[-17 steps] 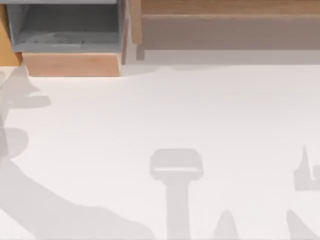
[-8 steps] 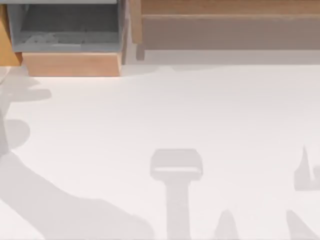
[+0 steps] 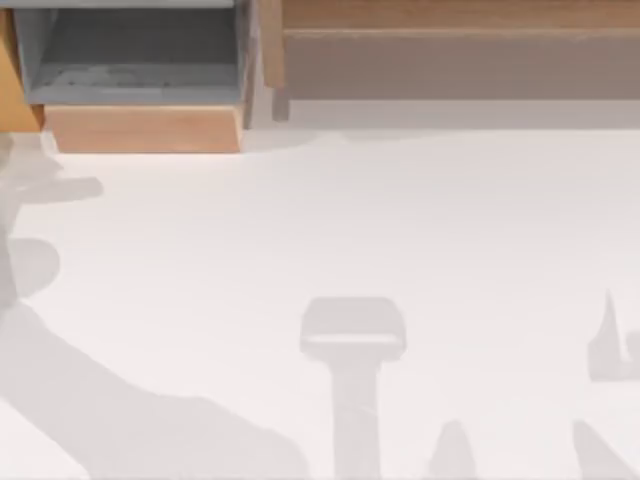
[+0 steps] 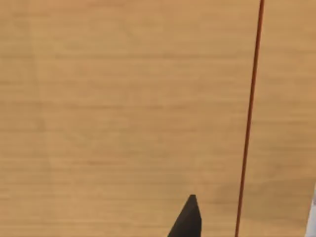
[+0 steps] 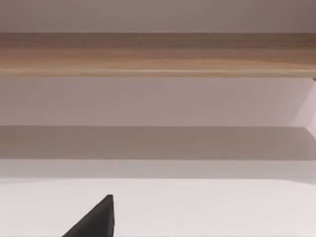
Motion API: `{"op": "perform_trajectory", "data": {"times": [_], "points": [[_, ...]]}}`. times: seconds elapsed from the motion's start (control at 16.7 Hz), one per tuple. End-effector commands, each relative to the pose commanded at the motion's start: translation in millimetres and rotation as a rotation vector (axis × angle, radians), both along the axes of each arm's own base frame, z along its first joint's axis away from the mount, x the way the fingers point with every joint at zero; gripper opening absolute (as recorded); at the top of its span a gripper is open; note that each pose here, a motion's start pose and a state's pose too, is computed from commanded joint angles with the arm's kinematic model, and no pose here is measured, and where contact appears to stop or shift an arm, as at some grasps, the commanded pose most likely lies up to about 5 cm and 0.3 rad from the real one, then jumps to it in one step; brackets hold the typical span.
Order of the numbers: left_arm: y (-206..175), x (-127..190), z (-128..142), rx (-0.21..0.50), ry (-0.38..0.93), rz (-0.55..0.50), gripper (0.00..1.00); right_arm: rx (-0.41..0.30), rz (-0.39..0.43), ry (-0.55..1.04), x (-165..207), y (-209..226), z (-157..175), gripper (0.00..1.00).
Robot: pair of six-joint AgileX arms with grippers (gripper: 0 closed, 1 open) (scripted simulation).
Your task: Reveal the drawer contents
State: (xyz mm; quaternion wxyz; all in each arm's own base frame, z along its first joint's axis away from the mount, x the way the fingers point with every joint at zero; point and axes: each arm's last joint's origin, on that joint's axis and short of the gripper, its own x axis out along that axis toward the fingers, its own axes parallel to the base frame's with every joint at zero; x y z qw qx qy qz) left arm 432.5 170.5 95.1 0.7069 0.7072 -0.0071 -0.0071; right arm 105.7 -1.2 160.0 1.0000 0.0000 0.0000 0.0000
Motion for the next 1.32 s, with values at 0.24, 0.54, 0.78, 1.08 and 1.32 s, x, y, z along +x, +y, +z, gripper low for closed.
{"op": "perform_trajectory", "data": {"times": [0.24,0.54,0.78,1.08,1.32], "points": [[0.0,0.0,0.0,0.0,0.0,0.0,0.02,0.0,0.0,0.0,0.0,0.0,0.0,1.0],[0.0,0.0,0.0,0.0,0.0,0.0,0.0,0.0,0.0,0.0,0.0,0.0,0.0,1.0],[1.4,-0.9,-5.0,-0.013,0.018,0.003,0.0,0.0,0.0,0.0,0.0,0.0,0.0,1.0],[2.8,-25.0,-5.2,-0.014,0.019,0.002,0.0,0.0,0.0,0.0,0.0,0.0,0.0,1.0],[2.5,-58.3,-5.9,-0.017,0.021,0.003,0.0,0.0,0.0,0.0,0.0,0.0,0.0,1.0]]}}
